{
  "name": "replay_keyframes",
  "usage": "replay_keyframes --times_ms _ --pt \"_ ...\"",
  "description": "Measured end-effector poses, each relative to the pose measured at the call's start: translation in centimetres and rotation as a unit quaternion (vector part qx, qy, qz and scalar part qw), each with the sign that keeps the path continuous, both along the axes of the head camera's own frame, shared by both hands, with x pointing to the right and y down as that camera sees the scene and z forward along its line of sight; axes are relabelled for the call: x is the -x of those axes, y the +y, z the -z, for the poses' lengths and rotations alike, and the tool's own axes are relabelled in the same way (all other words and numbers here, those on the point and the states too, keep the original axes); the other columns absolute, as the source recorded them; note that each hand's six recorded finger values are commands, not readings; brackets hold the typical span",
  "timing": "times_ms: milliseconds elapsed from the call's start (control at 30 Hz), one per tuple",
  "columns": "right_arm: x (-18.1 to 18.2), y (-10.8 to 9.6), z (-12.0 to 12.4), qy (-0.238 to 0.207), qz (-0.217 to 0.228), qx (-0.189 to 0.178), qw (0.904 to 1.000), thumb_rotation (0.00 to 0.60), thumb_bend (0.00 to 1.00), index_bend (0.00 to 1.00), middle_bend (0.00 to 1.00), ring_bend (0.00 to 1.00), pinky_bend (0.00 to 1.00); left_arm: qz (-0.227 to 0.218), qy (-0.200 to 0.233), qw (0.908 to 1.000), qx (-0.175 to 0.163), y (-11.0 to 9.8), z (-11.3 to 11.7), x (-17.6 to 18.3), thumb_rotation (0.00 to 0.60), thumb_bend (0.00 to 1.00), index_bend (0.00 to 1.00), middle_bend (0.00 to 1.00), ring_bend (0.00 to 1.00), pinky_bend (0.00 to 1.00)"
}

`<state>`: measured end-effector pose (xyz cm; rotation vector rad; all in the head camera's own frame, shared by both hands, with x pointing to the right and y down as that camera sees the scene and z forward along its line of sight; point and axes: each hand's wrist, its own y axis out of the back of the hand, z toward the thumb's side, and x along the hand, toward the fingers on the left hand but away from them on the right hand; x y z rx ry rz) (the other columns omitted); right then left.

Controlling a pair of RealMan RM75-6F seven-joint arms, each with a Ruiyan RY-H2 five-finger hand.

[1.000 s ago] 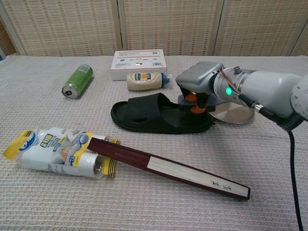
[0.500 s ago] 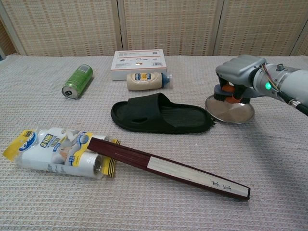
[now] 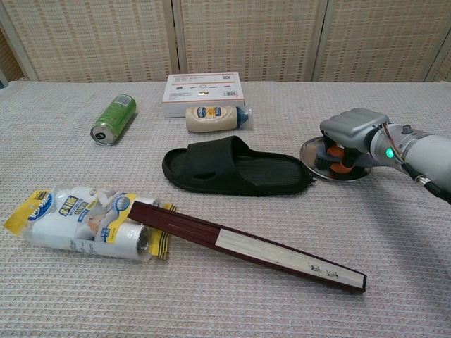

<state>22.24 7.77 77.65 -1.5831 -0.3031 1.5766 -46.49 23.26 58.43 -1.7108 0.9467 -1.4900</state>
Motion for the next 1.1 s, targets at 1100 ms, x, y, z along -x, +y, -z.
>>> replay_keyframes --times_ms 1100 --pt "-3.6 4.3 12.2 -0.076 -0.005 -0.081 0.9938 0.6 0.25 0.0 0.03 0.01 0.2 0.004 0.001 0.9999 -0.015 -0.1 0.6 0.2 0.6 0.49 0.0 0.0 0.0 0.17"
